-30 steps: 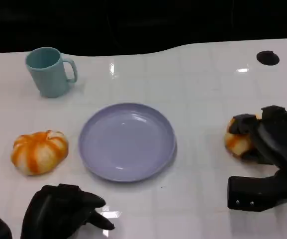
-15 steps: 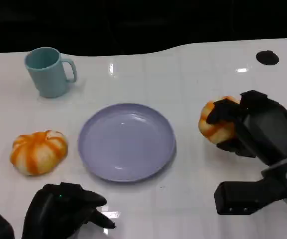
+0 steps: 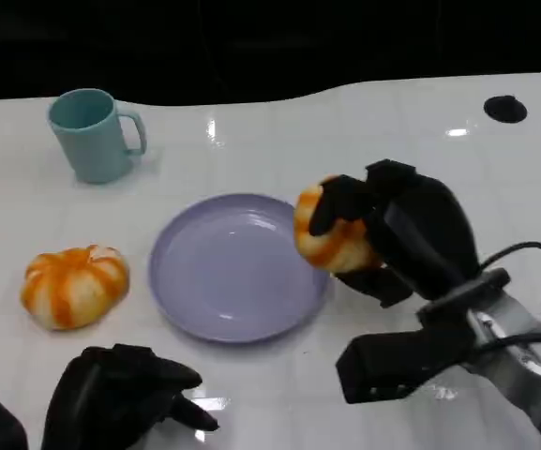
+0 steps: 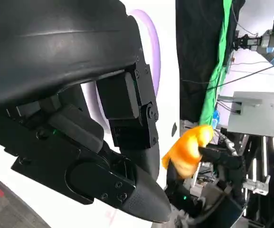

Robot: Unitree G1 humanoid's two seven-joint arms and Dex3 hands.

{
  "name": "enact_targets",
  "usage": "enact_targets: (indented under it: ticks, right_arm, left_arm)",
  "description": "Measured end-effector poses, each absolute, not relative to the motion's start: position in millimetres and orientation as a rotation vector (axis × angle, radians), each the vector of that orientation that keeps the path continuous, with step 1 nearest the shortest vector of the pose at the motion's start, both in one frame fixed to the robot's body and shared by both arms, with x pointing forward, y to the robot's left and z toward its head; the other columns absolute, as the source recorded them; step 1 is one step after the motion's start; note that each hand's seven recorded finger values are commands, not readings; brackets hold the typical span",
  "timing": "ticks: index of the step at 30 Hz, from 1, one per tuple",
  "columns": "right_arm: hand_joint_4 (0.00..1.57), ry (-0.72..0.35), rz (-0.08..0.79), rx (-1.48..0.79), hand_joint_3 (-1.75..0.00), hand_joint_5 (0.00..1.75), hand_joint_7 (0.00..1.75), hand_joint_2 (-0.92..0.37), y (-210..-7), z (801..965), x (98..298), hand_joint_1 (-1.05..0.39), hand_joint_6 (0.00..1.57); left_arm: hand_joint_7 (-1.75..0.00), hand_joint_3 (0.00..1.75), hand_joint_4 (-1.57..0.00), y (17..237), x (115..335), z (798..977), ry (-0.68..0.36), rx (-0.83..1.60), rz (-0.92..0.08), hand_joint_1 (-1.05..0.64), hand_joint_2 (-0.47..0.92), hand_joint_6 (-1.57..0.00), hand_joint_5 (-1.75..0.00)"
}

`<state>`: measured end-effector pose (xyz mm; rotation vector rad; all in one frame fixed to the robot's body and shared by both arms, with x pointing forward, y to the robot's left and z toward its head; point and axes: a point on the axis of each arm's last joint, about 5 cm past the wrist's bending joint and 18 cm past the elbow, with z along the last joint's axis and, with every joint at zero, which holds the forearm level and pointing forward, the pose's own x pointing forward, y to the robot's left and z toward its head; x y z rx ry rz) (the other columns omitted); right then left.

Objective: Grasp the bread from the table and place it into the plate.

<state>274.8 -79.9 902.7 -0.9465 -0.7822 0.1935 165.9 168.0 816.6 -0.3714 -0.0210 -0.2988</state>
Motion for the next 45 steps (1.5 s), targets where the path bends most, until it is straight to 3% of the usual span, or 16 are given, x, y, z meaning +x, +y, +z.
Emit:
enact_targets:
  ticks: [9, 11, 14, 16, 19, 22, 24, 25, 28, 31, 35, 45]
  right_arm:
    - [0.98, -0.761, 0.262, -0.922, -1.28, 1.75, 1.69, -0.25, -51, 896.4, 277, -0.11, 0.79]
    - [0.97, -0.761, 0.271, -0.921, -1.25, 1.75, 1.64, -0.27, -46, 895.2, 277, -0.11, 0.81]
    - [0.95, -0.752, 0.287, -0.915, -1.27, 1.74, 1.39, -0.26, -39, 893.6, 277, -0.11, 0.90]
    - [0.96, -0.745, 0.300, -0.909, -1.24, 1.62, 1.09, -0.26, -34, 893.2, 277, -0.12, 0.99]
    - [0.96, -0.740, 0.318, -0.908, -0.96, 1.37, 0.60, -0.38, -30, 891.9, 276, -0.16, 1.08]
    - [0.81, -0.733, 0.331, -0.919, -0.78, 1.04, 0.28, -0.48, -29, 890.7, 275, -0.22, 0.98]
    - [0.66, -0.710, 0.348, -0.947, -0.73, 0.77, 0.14, -0.54, -29, 890.1, 275, -0.26, 0.86]
    - [0.53, -0.698, 0.361, -0.961, -0.62, 0.60, 0.06, -0.61, -29, 890.0, 276, -0.30, 0.74]
    - [0.33, -0.655, 0.417, -0.994, -0.20, 0.35, 0.01, -0.87, -29, 892.7, 276, -0.44, 0.53]
    - [0.15, -0.619, 0.471, -1.019, -0.17, 0.26, 0.00, -0.92, -30, 897.6, 277, -0.56, 0.39]
    - [0.05, -0.571, 0.522, -1.033, -0.19, 0.23, 0.00, -0.92, -34, 900.0, 274, -0.63, 0.28]
    - [0.01, -0.511, 0.582, -0.995, -0.16, 0.26, 0.00, -0.92, -44, 910.6, 267, -0.66, 0.24]
  left_arm:
    - [-0.14, 0.00, -1.57, 168, 166, 816.6, -0.022, -0.370, -0.299, -1.05, 0.76, -1.57, -0.37]
    - [-0.15, 0.00, -1.57, 168, 166, 816.6, -0.022, -0.370, -0.300, -1.05, 0.76, -1.57, -0.37]
    - [-0.15, 0.00, -1.57, 168, 166, 816.7, -0.021, -0.367, -0.302, -1.05, 0.77, -1.57, -0.37]
    - [-0.15, 0.00, -1.57, 167, 166, 816.7, -0.020, -0.363, -0.301, -1.05, 0.77, -1.57, -0.37]
    - [-0.15, 0.00, -1.57, 167, 166, 816.8, -0.021, -0.362, -0.301, -1.05, 0.77, -1.57, -0.37]
    - [-0.15, 0.00, -1.57, 167, 166, 816.8, -0.021, -0.362, -0.300, -1.05, 0.76, -1.57, -0.37]
    - [-0.15, 0.00, -1.57, 167, 166, 817.0, -0.023, -0.362, -0.300, -1.05, 0.76, -1.57, -0.37]
    - [-0.15, 0.00, -1.57, 167, 166, 817.2, -0.024, -0.362, -0.300, -1.05, 0.76, -1.57, -0.38]
    - [-0.15, 0.00, -1.57, 167, 166, 817.7, -0.027, -0.361, -0.302, -1.05, 0.76, -1.57, -0.38]
    - [-0.15, 0.00, -1.57, 167, 165, 817.8, -0.027, -0.361, -0.303, -1.05, 0.77, -1.57, -0.37]
    - [-0.15, 0.00, -1.57, 167, 165, 817.6, -0.026, -0.361, -0.302, -1.05, 0.77, -1.57, -0.37]
    - [-0.15, 0.00, -1.57, 167, 164, 817.3, -0.024, -0.361, -0.304, -1.05, 0.77, -1.57, -0.37]
